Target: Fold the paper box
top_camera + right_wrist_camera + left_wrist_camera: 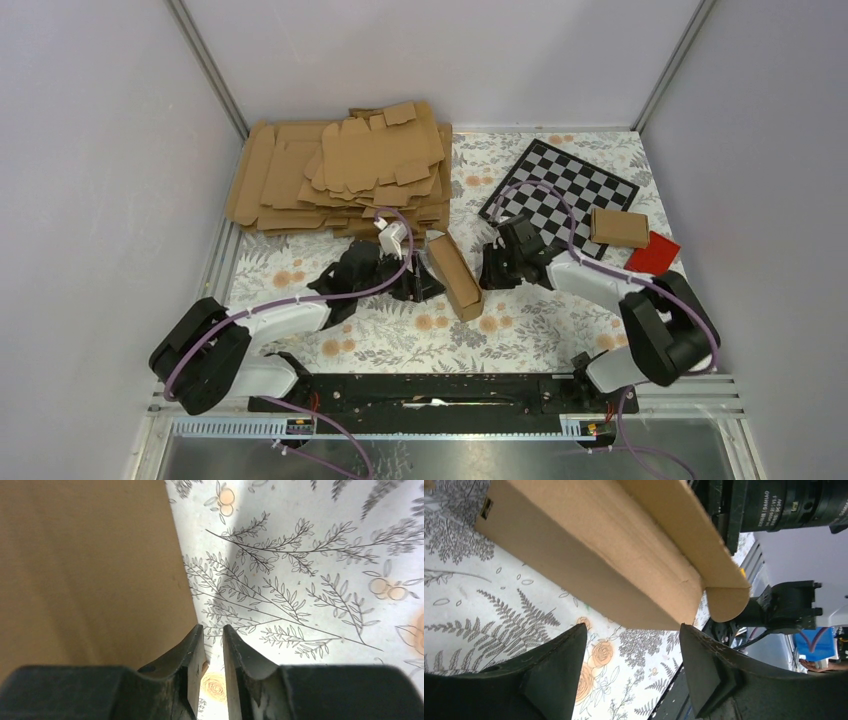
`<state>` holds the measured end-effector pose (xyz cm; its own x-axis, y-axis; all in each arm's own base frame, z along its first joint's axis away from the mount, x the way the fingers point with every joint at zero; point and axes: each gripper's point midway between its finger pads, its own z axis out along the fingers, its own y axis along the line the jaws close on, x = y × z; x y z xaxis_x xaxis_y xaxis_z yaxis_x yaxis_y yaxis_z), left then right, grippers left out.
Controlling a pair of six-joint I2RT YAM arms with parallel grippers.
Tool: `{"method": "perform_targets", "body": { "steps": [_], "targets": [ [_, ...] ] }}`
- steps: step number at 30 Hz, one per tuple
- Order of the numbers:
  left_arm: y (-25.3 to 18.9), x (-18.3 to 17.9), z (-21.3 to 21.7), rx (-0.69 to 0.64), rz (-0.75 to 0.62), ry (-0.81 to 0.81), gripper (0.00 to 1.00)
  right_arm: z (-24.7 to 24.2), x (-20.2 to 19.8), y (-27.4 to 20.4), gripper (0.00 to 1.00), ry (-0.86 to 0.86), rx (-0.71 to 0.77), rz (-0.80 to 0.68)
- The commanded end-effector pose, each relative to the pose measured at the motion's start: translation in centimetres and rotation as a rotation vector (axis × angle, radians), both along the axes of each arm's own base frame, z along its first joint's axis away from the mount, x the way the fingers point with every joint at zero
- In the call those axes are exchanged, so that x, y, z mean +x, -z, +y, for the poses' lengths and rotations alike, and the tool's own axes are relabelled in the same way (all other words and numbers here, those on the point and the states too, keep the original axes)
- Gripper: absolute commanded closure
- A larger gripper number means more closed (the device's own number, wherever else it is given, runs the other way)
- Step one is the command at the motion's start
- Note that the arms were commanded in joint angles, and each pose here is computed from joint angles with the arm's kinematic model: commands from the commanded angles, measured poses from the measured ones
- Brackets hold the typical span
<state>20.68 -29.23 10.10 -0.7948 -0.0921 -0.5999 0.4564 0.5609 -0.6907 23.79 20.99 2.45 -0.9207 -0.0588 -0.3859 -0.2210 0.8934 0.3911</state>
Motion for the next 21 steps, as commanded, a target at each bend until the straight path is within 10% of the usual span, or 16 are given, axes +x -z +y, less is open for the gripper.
{"method": "perform_targets", "body": {
  "steps": [1,13,21],
  "targets": [
    [-4.6,2.1,-1.0,-0.141,-0.093,-0.044,0.29,-0.9,2.0,-3.9,0.7,0.037,-0.008,-0.167],
    [-3.3,8.2,0.1,-0.088,-0.046,-0.143,0.32,-0.4,2.7,-15.7,0.02,0.028,0.188,-0.495],
    [-0.6,8.5,-0.6,-0.056,0.014,-0.123,0.34,3.9,1.2,-13.6,0.0,-0.115,0.167,-0.364]
  ]
}}
